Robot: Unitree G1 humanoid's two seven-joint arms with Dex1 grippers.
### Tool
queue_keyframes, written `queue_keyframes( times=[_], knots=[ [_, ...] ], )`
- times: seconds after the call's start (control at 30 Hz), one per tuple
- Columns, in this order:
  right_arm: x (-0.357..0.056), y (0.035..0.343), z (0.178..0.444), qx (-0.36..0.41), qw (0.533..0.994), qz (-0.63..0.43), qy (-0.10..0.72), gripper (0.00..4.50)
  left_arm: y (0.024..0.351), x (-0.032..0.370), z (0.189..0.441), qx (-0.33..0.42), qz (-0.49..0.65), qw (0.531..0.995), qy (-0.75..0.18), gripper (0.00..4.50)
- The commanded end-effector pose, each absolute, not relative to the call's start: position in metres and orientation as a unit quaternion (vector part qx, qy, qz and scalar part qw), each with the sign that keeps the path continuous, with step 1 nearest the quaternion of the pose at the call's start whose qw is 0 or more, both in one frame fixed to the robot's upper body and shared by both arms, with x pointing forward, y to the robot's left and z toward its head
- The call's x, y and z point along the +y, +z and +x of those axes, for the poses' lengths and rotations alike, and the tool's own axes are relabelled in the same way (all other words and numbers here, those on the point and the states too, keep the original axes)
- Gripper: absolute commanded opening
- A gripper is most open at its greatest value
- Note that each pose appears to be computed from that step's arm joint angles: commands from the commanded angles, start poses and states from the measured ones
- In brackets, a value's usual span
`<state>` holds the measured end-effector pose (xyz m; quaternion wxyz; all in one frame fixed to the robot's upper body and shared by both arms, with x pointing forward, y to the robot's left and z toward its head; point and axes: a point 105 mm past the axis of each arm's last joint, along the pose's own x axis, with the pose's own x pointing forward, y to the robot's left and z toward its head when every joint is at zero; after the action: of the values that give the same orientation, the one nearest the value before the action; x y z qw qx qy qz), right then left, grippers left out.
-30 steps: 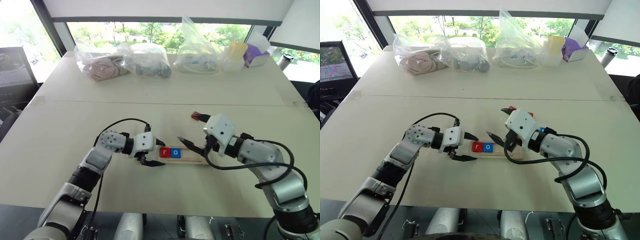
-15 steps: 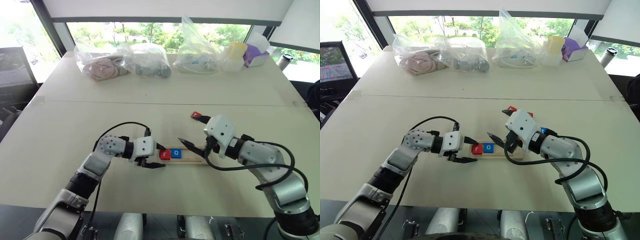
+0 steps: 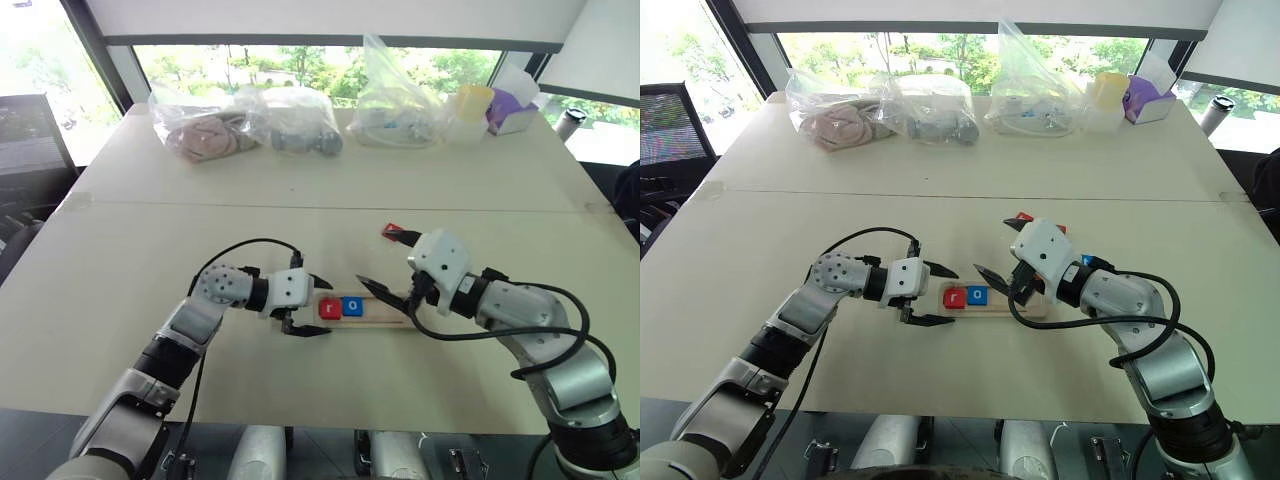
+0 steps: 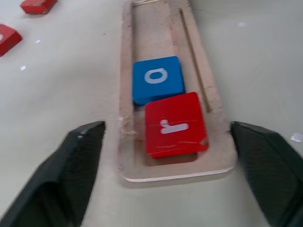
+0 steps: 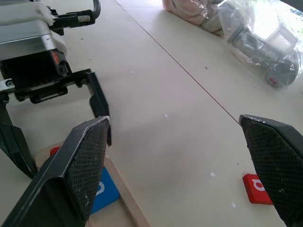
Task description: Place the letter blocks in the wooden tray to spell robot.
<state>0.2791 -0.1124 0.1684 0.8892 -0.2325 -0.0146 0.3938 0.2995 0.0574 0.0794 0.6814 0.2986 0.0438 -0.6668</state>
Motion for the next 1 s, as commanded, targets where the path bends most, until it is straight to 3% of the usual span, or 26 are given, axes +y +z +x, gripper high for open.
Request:
queue_keyframes(
  times=[0.03,0.6,1.0],
  knots=[
    [-0.105,0.184,0.274,-0.047,0.884,-0.237,0.401,4.50,0.055,0.059,0.291,0.092,0.298,0.668,-0.676,4.45],
    [-0.104,0.184,0.278,-0.046,0.881,-0.237,0.406,4.50,0.086,0.060,0.286,0.061,0.213,0.697,-0.682,4.45],
    [-0.102,0.184,0.278,-0.047,0.879,-0.236,0.412,4.50,0.096,0.069,0.303,0.052,0.220,0.728,-0.647,4.45]
  ],
)
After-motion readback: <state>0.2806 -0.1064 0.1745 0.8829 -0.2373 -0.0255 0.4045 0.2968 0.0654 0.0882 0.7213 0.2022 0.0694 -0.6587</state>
